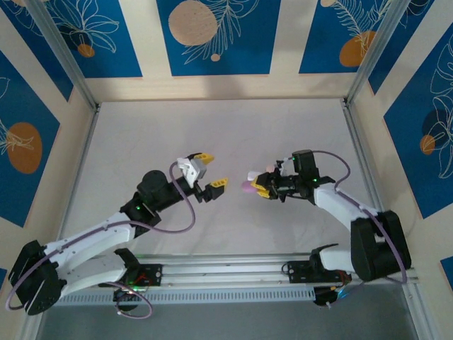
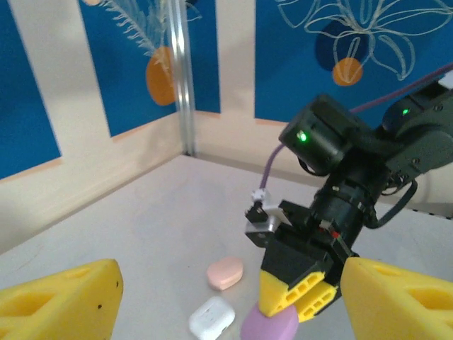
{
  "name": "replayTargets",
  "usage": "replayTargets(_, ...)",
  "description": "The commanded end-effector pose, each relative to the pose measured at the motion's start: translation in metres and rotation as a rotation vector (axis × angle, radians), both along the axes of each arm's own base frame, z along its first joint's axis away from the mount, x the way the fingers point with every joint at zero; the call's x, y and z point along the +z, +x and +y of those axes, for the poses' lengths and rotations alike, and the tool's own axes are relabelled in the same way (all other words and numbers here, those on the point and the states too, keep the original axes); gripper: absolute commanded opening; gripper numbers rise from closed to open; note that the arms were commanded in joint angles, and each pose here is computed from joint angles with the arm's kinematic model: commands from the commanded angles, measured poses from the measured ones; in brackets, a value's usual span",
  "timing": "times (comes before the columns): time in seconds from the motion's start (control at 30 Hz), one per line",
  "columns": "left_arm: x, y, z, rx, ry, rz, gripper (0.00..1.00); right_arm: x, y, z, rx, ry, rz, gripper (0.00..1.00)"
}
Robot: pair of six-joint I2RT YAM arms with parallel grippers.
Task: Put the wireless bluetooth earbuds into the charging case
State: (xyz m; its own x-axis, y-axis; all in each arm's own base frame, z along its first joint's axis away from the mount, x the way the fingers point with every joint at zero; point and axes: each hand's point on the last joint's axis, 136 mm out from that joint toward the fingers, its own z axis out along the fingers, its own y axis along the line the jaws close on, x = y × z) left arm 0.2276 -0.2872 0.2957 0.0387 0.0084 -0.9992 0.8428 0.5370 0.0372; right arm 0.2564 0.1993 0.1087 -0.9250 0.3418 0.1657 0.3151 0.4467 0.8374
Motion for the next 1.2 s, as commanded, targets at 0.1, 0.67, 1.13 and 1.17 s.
replayTargets(0.1, -0.010, 0.006, 0.017, 0.100, 0.062, 0.040, 0.82, -0.033, 0.012, 0.013, 0.016, -0.058, 0.002, 0.19)
replayTargets(0.67, -0.010, 0.008, 0.030, 0.153, 0.070, 0.021, 0.86, -0.086, 0.015, 0.037, 0.098, -0.192, 0.094, 0.27)
replayTargets(1.13, -0.013, 0.020, 0.038, 0.239, 0.067, 0.023, 0.87, -0.057, 0.007, -0.016, 0.056, -0.419, 0.051, 0.55)
replayTargets(1.17, -0.015, 0.021, 0.039, 0.248, 0.073, 0.027, 0.87, -0.047, 0.009, -0.024, 0.039, -0.452, 0.017, 0.55)
